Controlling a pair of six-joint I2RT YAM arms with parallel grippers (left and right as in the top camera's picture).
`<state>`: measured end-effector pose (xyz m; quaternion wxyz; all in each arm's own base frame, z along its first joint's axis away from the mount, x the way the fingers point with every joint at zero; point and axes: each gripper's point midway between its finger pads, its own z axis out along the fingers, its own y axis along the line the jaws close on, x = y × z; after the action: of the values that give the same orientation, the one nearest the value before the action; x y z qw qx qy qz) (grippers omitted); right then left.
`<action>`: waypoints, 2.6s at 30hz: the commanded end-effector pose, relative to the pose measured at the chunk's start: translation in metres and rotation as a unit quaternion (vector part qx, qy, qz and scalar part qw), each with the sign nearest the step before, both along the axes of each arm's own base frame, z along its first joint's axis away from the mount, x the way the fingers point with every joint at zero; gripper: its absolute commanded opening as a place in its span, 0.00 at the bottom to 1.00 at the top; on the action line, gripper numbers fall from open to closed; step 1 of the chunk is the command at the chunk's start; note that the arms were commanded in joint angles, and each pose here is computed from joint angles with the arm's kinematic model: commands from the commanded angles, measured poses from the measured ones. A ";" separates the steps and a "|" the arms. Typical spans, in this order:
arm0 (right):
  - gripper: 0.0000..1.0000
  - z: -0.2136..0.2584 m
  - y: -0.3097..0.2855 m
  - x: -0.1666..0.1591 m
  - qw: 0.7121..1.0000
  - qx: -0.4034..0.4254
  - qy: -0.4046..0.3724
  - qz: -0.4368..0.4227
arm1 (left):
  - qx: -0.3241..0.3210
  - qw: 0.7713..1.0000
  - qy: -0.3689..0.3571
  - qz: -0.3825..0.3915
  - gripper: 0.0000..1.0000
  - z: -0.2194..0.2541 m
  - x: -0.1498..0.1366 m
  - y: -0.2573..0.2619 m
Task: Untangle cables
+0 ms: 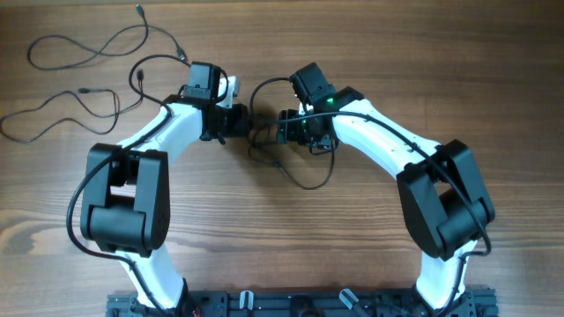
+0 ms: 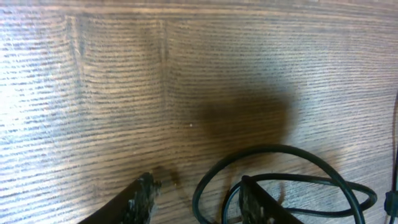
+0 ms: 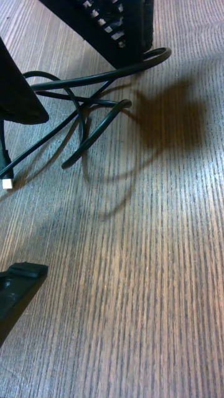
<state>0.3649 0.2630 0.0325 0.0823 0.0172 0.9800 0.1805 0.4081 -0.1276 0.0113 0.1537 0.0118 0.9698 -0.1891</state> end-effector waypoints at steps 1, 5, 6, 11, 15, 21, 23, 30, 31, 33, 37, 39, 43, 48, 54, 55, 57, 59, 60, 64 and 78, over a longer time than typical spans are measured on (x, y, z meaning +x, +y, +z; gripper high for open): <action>0.73 -0.014 -0.003 -0.004 1.000 -0.009 0.016 -0.009 | 0.008 1.000 0.001 -0.004 0.41 -0.008 -0.001 0.001; 0.73 -0.014 -0.004 -0.004 1.000 -0.010 0.017 -0.009 | 0.009 1.000 0.006 -0.004 0.34 -0.017 0.000 0.001; 0.73 -0.014 -0.004 -0.004 1.000 -0.010 0.017 -0.009 | 0.009 1.000 0.004 -0.004 0.30 -0.016 0.001 0.001; 0.73 -0.014 -0.004 -0.004 1.000 -0.010 0.017 -0.009 | 0.007 1.000 -0.006 -0.004 0.27 -0.014 0.005 0.000; 0.73 -0.014 -0.005 -0.003 1.000 -0.014 0.014 -0.010 | 0.007 1.000 -0.007 -0.004 0.04 -0.014 0.006 0.000; 0.73 -0.014 -0.005 -0.003 1.000 -0.014 0.014 -0.010 | 0.006 1.000 -0.006 -0.004 0.04 -0.014 0.005 0.000; 0.73 -0.015 -0.007 -0.002 1.000 -0.019 0.011 -0.012 | -0.006 1.000 -0.005 -0.008 0.04 -0.010 0.004 -0.004; 0.74 -0.015 -0.011 0.003 0.999 -0.032 0.000 -0.021 | -0.147 0.987 -0.041 -0.057 0.04 0.061 -0.001 -0.036; 0.75 -0.015 -0.010 0.003 0.999 -0.029 0.000 -0.018 | -0.169 0.982 -0.050 -0.065 0.04 0.075 -0.002 -0.039; 0.75 -0.015 -0.010 0.003 0.999 -0.028 0.001 -0.020 | -0.207 0.972 -0.080 -0.081 0.04 0.111 -0.005 -0.042; 0.74 -0.009 0.008 -0.006 0.999 0.024 0.021 0.015 | -0.208 0.969 -0.104 -0.080 0.04 0.137 -0.008 -0.036; 0.74 -0.001 0.022 -0.012 0.996 0.069 0.028 0.056 | -0.208 0.969 -0.105 -0.079 0.04 0.142 -0.011 -0.035; 0.61 -0.001 0.012 -0.012 0.996 0.069 0.040 0.049 | -0.234 0.965 -0.092 -0.078 0.04 0.156 -0.022 -0.039; 0.60 -0.002 -0.026 -0.011 0.994 0.055 0.088 -0.021 | -0.234 0.962 -0.113 -0.079 0.04 0.177 -0.027 -0.036; 0.66 0.060 -0.042 -0.005 0.988 0.141 0.067 -0.011 | -0.150 0.986 -0.066 0.014 0.04 0.148 -0.028 -0.006; 0.67 0.074 -0.042 -0.004 0.987 0.152 0.051 -0.006 | -0.152 0.986 -0.060 0.013 0.04 0.148 -0.030 -0.006; 0.71 0.102 -0.041 -0.005 0.985 0.169 0.020 0.002 | -0.166 0.985 -0.053 0.007 0.04 0.150 -0.034 -0.011; 0.79 0.131 -0.037 -0.008 0.983 0.180 -0.021 0.022 | -0.186 0.981 -0.051 -0.005 0.04 0.154 -0.036 -0.017; 0.85 0.143 -0.034 -0.011 0.982 0.184 -0.039 0.033 | -0.198 0.979 -0.050 -0.011 0.04 0.157 -0.038 -0.021; 0.90 0.172 -0.016 -0.023 0.975 0.199 -0.077 0.062 | -0.251 0.968 -0.025 -0.006 0.04 0.168 -0.043 -0.032; 0.89 0.131 -0.029 -0.013 0.993 0.061 -0.070 -0.074 | -0.360 0.930 0.003 -0.069 0.04 0.201 -0.064 -0.058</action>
<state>0.3410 0.2462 0.1811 0.1555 0.0342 0.9472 0.2785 0.3522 -0.1806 0.1962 0.1430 0.0103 0.8556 -0.4974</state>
